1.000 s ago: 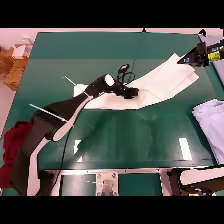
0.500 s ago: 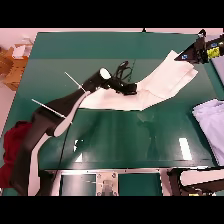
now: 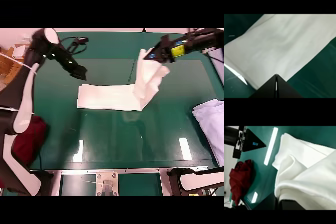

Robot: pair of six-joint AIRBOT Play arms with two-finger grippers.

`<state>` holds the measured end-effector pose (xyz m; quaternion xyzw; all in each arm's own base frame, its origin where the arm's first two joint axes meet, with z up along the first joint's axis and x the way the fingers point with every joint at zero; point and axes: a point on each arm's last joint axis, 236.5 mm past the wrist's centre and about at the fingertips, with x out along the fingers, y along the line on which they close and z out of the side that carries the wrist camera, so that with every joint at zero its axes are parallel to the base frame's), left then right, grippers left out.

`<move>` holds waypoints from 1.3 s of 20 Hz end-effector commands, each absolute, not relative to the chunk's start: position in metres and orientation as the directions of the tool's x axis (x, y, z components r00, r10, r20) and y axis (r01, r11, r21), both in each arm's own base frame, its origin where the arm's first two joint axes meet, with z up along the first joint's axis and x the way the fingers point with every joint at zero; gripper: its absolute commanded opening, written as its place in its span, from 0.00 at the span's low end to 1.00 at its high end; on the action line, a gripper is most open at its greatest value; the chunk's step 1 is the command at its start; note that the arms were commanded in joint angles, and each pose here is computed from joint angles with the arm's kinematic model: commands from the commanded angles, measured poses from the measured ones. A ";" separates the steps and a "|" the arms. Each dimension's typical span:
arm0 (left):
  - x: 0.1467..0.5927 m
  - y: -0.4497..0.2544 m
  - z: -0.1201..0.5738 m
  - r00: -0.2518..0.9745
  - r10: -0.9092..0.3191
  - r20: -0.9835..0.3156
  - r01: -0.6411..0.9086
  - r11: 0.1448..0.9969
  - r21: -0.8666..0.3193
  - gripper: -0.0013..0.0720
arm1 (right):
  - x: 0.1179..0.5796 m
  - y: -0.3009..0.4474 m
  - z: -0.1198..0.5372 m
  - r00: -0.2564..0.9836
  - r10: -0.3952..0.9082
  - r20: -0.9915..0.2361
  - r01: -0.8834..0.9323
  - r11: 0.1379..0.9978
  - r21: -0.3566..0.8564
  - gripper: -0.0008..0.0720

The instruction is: Fold the shirts.

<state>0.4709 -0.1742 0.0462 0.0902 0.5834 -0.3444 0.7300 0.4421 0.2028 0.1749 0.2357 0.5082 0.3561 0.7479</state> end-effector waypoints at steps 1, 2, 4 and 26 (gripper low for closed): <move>0.467 -0.118 0.061 0.105 -0.313 -0.944 0.580 0.790 -0.197 0.05 | 0.458 0.302 0.137 0.303 0.791 -0.532 -0.300 0.609 0.734 0.04; 0.466 -0.117 0.061 0.100 -0.311 -0.945 0.581 0.789 -0.198 0.05 | 0.465 0.336 0.119 0.349 0.789 -0.506 -0.293 0.604 0.741 0.04; 0.459 -0.118 0.057 0.067 -0.314 -0.947 0.601 0.771 -0.213 0.05 | 0.469 0.400 0.077 0.435 0.768 -0.470 -0.290 0.613 0.735 0.09; 0.451 -0.118 0.053 0.028 -0.313 -0.949 0.611 0.757 -0.231 0.05 | 0.439 0.147 -0.074 0.158 0.701 -0.695 0.189 0.670 0.718 0.75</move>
